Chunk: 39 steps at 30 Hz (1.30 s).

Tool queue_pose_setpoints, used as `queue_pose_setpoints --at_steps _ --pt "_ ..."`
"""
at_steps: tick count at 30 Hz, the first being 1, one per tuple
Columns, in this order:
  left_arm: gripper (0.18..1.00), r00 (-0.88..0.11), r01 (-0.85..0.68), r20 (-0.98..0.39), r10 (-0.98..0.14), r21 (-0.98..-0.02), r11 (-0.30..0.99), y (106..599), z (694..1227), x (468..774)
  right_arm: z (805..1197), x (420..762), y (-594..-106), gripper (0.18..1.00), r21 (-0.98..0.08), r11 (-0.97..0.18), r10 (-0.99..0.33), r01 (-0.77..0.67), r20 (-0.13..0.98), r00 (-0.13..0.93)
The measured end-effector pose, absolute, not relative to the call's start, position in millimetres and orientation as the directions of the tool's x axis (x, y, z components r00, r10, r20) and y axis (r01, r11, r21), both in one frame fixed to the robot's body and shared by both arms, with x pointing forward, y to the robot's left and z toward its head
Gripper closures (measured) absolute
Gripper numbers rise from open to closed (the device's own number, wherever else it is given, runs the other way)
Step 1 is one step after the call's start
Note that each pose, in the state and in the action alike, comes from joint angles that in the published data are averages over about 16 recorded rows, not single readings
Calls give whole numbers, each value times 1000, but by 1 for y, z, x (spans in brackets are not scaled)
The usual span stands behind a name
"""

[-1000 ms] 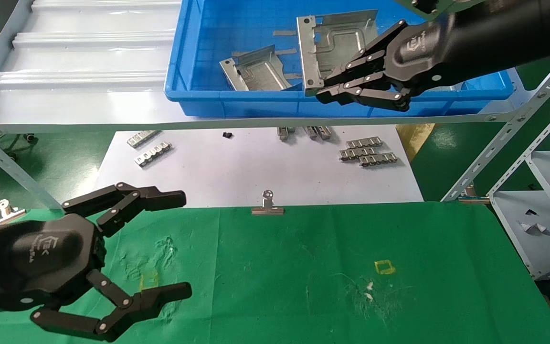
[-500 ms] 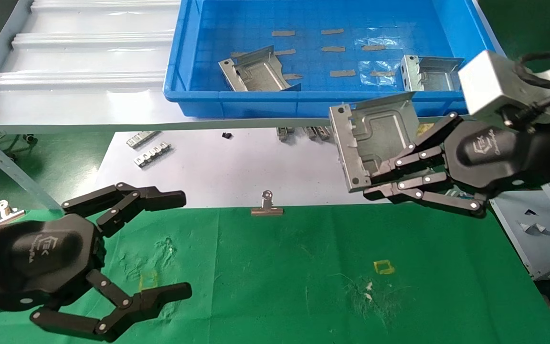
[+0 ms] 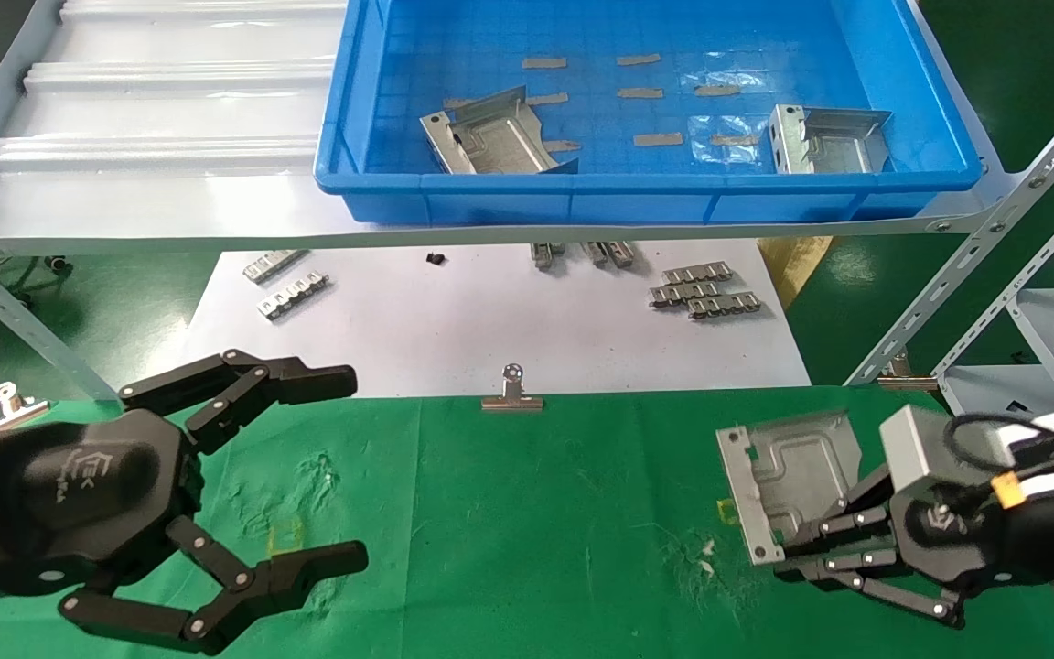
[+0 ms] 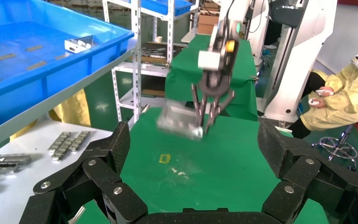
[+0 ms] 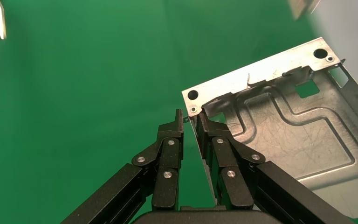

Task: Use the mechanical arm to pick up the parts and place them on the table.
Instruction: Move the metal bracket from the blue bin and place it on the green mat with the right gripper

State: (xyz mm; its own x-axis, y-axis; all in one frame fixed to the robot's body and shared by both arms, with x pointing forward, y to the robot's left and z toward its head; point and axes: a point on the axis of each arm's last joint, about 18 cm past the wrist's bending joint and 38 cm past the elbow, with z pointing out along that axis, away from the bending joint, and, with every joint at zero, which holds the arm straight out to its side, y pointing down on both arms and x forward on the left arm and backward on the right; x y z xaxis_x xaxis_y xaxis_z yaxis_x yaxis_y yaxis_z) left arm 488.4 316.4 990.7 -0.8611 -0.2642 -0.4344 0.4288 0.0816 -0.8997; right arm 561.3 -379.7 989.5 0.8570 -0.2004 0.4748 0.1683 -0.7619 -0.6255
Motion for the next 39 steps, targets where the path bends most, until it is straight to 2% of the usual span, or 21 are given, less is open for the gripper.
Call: queue_pose_setpoints --at_steps 6,12,22,39 --pt "184 -861 429 -434 -264 -900 82 316 991 488 945 593 -384 939 -600 -789 -205 134 463 862" --pt "184 -861 429 -434 -264 -900 82 316 991 488 924 618 -377 940 -585 -799 -200 140 478 856" --pt "184 -861 429 -434 -264 -900 82 316 991 488 911 641 -366 940 -583 -799 -203 145 490 848" --pt "184 -861 429 -434 -264 -900 82 316 991 488 905 650 -371 909 -566 -812 -208 140 505 838"
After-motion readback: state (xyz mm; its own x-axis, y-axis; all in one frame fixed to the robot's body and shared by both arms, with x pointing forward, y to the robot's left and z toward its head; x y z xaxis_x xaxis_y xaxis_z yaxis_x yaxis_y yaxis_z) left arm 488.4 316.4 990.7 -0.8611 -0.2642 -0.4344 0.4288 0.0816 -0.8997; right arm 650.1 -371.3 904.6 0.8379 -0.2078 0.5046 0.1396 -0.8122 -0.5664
